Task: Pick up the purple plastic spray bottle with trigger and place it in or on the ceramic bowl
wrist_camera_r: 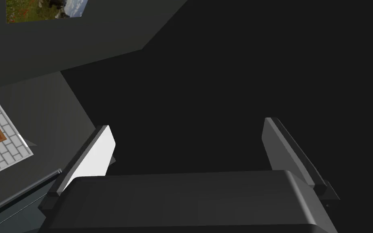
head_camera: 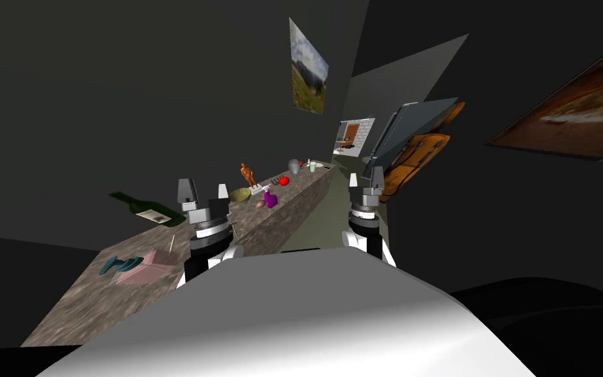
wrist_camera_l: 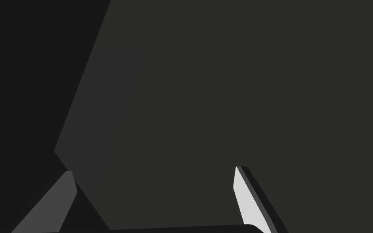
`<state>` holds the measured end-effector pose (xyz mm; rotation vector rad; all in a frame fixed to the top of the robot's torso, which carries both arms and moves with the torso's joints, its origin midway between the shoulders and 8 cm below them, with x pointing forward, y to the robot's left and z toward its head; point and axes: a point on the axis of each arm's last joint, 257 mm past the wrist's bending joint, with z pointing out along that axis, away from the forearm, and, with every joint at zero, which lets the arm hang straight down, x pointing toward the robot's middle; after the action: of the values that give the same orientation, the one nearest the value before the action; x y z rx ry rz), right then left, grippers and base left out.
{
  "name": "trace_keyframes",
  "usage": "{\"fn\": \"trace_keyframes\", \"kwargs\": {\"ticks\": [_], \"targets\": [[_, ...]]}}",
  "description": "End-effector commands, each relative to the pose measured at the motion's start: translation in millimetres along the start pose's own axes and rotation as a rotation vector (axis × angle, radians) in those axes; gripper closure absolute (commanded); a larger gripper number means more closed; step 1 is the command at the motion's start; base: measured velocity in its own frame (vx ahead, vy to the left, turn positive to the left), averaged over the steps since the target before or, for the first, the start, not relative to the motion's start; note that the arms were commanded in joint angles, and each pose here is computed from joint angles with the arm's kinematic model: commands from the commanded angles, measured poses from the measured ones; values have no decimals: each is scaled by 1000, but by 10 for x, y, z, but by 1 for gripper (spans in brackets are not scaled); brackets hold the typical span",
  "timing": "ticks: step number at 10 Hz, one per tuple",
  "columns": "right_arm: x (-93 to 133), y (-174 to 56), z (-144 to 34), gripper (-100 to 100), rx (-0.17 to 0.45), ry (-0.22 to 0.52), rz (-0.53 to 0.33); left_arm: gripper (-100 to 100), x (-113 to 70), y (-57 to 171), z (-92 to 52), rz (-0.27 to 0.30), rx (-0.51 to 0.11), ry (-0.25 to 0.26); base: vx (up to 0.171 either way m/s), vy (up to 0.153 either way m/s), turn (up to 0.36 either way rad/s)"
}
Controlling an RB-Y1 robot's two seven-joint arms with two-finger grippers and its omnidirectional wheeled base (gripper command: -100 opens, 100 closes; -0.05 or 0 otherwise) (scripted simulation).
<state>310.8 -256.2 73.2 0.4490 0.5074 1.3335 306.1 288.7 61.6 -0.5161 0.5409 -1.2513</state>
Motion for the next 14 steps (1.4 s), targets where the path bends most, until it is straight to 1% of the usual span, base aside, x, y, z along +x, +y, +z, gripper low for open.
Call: {"fn": "trace_keyframes", "kwargs": {"ticks": [1, 2, 4, 7, 10, 14], "targets": [[0, 0, 0, 0, 0, 0, 0, -100, 93, 135, -89, 35, -41, 48, -22, 21, -39], [0, 0, 0, 0, 0, 0, 0, -100, 172, 274, -188, 68, -82, 91, -39, 49, -91], [0, 0, 0, 0, 0, 0, 0, -100, 260, 447, -325, 110, -132, 144, -34, 57, -71], [0, 0, 0, 0, 0, 0, 0, -100, 392, 739, -592, 183, -216, 239, -24, 40, -78], [0, 0, 0, 0, 0, 0, 0, -100, 507, 1035, -921, 265, -298, 353, -22, 44, -101], [0, 0, 0, 0, 0, 0, 0, -100, 592, 1398, -1410, 383, -390, 528, -14, 39, -115]]}}
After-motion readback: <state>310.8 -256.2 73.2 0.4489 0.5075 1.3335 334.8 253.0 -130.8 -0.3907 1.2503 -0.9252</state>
